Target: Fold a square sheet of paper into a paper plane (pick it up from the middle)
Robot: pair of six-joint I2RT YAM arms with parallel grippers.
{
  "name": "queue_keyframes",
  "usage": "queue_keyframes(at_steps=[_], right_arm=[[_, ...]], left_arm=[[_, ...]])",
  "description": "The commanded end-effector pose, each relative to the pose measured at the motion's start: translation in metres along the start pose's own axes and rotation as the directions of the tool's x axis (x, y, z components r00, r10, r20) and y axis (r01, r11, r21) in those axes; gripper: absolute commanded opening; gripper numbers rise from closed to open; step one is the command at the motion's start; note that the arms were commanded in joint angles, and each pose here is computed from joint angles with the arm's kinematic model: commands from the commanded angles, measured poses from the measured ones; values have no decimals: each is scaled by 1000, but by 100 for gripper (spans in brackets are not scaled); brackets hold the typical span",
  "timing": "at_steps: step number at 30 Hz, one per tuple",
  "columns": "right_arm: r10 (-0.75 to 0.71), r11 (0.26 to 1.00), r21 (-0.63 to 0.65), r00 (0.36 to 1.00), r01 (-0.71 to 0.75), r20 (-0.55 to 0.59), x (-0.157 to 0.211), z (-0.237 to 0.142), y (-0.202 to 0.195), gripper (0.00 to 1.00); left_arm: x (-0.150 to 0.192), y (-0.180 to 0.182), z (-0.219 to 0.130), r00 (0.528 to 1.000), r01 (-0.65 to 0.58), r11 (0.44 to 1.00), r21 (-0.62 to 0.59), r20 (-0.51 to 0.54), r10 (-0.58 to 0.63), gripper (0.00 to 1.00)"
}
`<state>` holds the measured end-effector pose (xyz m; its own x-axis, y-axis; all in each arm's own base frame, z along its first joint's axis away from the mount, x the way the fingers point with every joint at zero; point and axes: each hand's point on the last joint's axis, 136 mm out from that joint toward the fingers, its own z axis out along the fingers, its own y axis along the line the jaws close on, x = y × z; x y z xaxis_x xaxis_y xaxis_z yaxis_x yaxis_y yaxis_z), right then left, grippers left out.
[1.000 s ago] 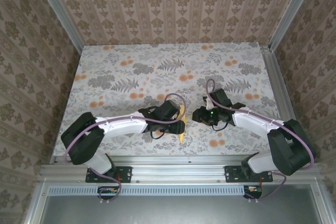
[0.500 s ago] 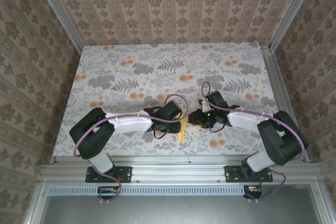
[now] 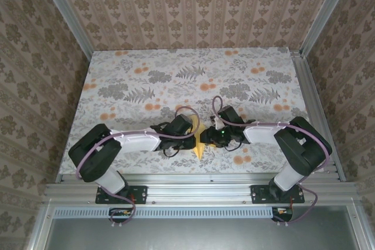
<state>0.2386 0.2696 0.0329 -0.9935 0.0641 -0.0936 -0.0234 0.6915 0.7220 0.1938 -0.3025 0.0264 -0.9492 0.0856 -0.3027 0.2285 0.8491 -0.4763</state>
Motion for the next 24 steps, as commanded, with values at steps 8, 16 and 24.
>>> queue_keyframes(at_steps=[8, 16, 24], right_arm=[[-7, 998, -57, 1000, 7, -5, -2, 6, 17, 49], [1, 999, -46, 1000, -2, -19, 2, 13, 13, 47], [-10, 999, -46, 1000, 10, -15, 0, 16, 19, 35]], left_arm=[[-7, -10, -8, 999, 34, 995, 97, 35, -37, 12], [-11, -14, -14, 995, 70, 982, 176, 56, -81, 12], [-13, -19, -17, 993, 86, 970, 225, 60, -102, 11]])
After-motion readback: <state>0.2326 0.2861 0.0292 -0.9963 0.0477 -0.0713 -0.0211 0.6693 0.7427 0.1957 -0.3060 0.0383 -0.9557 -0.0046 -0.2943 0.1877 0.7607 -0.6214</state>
